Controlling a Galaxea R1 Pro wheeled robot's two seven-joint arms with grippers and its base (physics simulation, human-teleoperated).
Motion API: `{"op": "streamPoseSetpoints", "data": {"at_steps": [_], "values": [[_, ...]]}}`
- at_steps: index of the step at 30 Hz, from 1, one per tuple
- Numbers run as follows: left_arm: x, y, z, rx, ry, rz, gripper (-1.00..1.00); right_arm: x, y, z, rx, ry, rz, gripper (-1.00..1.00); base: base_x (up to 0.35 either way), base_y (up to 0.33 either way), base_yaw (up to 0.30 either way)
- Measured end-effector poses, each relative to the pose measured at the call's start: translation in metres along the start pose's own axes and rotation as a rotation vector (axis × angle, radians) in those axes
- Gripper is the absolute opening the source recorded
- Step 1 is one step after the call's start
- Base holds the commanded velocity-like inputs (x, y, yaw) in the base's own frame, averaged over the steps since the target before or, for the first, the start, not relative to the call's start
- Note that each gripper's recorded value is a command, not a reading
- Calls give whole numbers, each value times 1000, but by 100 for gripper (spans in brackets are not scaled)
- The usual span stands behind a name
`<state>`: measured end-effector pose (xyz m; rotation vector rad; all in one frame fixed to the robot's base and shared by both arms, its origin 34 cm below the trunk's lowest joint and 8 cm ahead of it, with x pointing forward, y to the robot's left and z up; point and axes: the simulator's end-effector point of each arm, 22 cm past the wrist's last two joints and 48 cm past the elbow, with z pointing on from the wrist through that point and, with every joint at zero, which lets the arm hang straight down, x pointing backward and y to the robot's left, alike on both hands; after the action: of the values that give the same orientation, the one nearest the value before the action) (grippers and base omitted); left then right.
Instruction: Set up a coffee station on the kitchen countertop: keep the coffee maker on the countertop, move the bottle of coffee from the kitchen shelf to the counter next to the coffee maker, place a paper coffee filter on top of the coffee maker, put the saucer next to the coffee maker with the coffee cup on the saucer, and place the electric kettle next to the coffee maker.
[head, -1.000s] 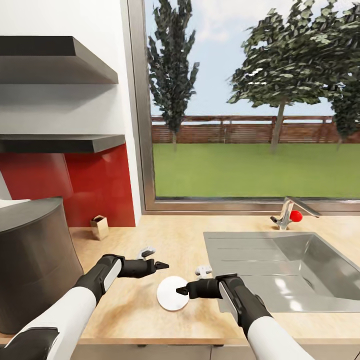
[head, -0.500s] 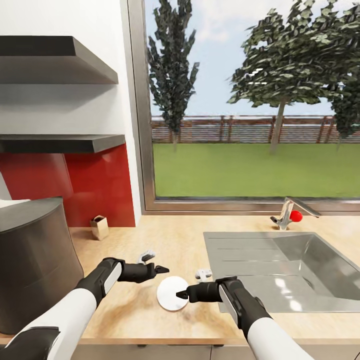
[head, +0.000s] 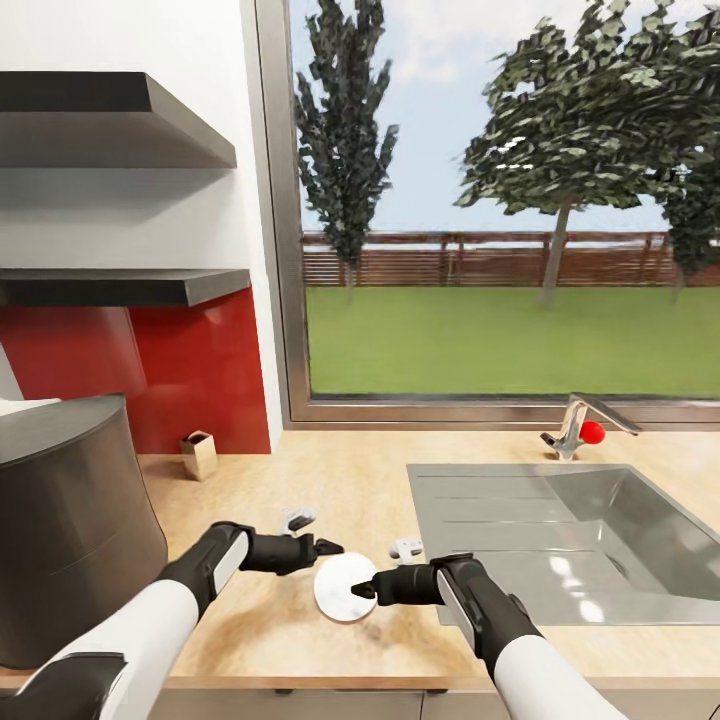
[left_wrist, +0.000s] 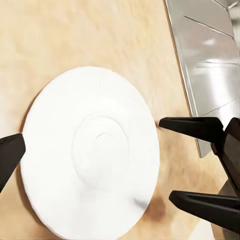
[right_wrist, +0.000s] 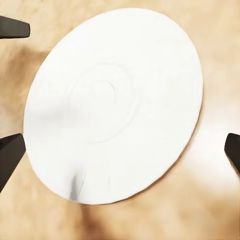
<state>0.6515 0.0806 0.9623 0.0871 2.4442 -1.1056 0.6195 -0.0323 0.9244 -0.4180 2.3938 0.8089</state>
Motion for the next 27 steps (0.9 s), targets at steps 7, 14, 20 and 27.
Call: {"op": "streamPoseSetpoints", "data": {"at_steps": [7,14,20,27], "values": [[2,0,1,2,1,-11,100,0,1,1,-2,0,0,100,0,0,0],[7,4,1,2,-1,-26,100,0,1,1,-2,0,0,100,0,0,0],[3,8,-2,5,-20,-48,100,1,1,1,-2,1,1,100,0,0,0],[2,7,-2,8,-28,-52,100,0,1,1,-2,1,0,100,0,0,0]]}}
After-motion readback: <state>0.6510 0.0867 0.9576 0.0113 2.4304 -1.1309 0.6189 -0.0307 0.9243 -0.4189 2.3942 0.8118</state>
